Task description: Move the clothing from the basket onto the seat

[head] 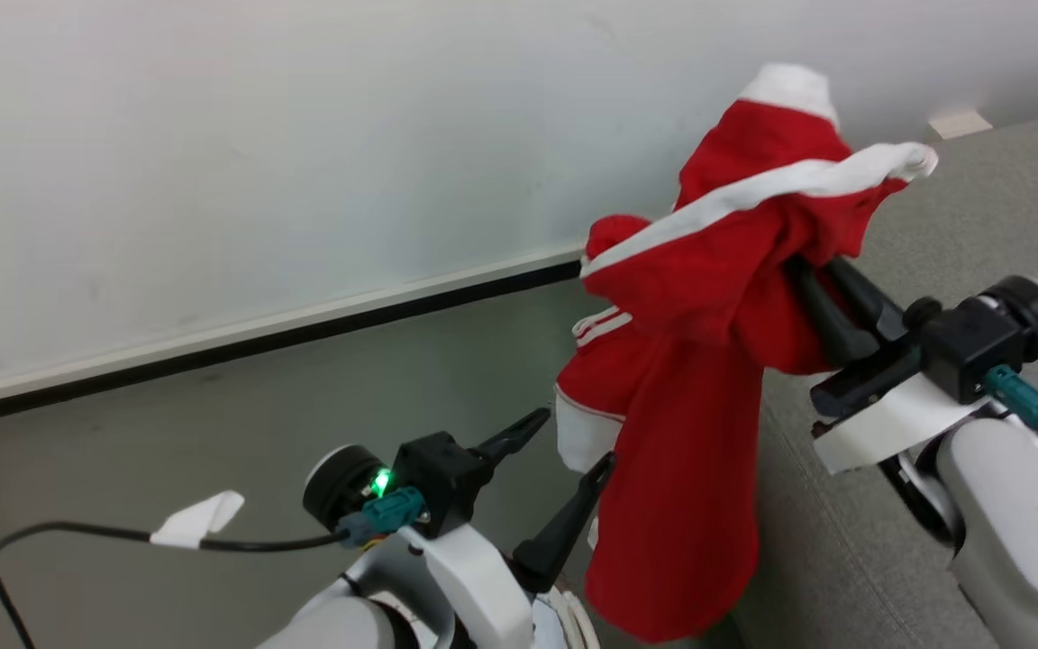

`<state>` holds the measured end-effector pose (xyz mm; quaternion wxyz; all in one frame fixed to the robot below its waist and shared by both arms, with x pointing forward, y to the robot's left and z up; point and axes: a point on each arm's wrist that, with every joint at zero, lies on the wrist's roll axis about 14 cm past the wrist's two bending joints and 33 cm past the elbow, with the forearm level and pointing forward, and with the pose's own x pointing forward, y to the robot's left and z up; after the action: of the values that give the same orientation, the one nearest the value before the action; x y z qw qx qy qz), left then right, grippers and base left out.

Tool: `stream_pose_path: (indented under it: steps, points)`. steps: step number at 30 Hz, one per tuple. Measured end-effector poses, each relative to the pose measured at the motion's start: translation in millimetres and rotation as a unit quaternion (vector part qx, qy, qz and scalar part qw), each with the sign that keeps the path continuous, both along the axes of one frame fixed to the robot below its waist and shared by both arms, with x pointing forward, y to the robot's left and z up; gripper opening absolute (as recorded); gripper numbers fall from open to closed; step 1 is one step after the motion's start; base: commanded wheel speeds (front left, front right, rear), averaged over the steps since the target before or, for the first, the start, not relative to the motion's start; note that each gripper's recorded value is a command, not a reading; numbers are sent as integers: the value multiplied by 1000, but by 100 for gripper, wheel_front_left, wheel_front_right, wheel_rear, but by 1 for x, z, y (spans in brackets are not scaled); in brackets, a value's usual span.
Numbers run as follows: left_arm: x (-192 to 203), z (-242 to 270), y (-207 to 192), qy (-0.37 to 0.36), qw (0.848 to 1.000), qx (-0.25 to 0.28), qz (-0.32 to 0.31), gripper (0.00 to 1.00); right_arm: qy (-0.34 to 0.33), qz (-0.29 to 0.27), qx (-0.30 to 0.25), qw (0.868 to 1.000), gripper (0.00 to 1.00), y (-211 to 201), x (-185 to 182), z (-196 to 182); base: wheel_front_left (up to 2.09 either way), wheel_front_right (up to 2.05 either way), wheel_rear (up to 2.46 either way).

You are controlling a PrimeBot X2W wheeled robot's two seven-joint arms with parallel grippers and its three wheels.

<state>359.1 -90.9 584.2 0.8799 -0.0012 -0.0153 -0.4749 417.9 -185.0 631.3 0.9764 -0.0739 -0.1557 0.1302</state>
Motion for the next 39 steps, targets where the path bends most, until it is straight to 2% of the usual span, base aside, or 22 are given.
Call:
stream_pose_path:
  steps: [6, 12, 16, 20, 23, 25, 29, 35, 39]
  points:
    - [19, 1, -18, -2, 999, -12, -33, 100, -4, -51, -11, 999, 0, -42, 29, 13, 0, 0, 0]
    - [52, -10, -25, 2, 999, -20, -49, 100, -22, -101, -20, 994, 0, -82, 78, 38, 0, 0, 0]
    - [78, -31, -23, 17, 998, -23, -50, 100, -37, -155, -24, 987, 0, -123, 114, 56, 0, 0, 0]
    - [101, -62, -16, 41, 998, -20, -42, 100, -20, -207, -40, 977, 0, -160, 147, 44, 0, 0, 0]
    - [116, -85, -9, 59, 998, -17, -31, 100, 10, -248, -55, 967, 0, -189, 166, 21, 0, 0, 0]
    - [124, -98, -4, 69, 997, -15, -21, 100, 40, -279, -82, 956, 0, -210, 175, -1, 0, 0, 0]
    - [128, -129, 2, 104, 994, -10, -14, 100, 112, -332, -91, 932, 0, -245, 180, -63, 0, 0, 0]
    - [129, -172, 14, 146, 989, 13, 3, 100, 239, -363, -75, 897, 0, -255, 157, -189, 0, 0, 0]
    - [119, -190, 17, 174, 984, 21, 8, 100, 287, -373, -54, 881, 0, -250, 139, -234, 0, 0, 0]
